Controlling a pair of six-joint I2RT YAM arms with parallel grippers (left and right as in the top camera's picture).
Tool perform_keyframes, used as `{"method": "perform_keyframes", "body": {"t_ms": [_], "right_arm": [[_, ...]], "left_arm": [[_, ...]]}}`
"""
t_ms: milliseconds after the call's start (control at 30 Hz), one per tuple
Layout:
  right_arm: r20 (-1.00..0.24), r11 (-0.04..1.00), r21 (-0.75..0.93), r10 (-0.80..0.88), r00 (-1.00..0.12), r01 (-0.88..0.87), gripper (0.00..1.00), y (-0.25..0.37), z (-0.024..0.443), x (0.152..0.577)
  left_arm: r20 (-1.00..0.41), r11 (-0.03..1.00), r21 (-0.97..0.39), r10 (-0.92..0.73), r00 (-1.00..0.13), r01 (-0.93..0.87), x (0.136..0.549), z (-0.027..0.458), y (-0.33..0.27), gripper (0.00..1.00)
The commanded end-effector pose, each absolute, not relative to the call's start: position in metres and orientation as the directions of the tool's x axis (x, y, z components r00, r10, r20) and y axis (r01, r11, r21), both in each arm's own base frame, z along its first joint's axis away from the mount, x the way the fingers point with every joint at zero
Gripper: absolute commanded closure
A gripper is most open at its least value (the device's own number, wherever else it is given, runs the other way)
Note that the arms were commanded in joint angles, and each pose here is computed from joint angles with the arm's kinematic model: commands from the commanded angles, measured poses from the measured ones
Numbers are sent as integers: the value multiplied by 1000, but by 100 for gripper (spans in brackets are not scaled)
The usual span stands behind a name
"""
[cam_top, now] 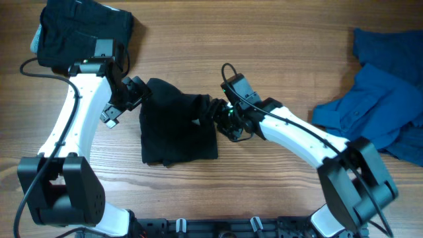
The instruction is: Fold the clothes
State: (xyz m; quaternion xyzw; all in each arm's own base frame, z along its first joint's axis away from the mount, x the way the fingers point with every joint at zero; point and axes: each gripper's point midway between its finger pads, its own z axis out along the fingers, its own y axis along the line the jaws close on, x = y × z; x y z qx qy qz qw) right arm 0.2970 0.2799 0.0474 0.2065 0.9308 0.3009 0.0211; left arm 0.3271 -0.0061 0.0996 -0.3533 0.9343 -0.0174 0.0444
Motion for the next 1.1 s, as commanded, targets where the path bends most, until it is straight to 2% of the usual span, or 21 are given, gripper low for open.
{"method": "perform_keyframes", "body": {"t_ms": [0, 433, 633, 800, 1067], "right_arm": [[156, 715, 575, 382, -911, 398, 34, 290, 37, 293], [205, 675, 572, 432, -878, 466, 49, 297, 16, 302], [207, 667, 584, 428, -880, 462, 71, 300, 18, 303], [215, 678, 566, 427, -878, 468, 96, 297, 15, 299], [201, 715, 492, 463, -863, 497, 96, 281, 6, 292]], "left_arm": [[-61, 762, -63, -647, -760, -644, 326, 96, -8, 0], [-63, 763, -65, -647, -760, -643, 327, 96, -9, 0], [-64, 763, -66, -647, -760, -643, 327, 96, -9, 0], [-64, 763, -66, -647, -760, -643, 327, 96, -9, 0], [-63, 763, -65, -646, -761, -643, 327, 96, -8, 0]]}}
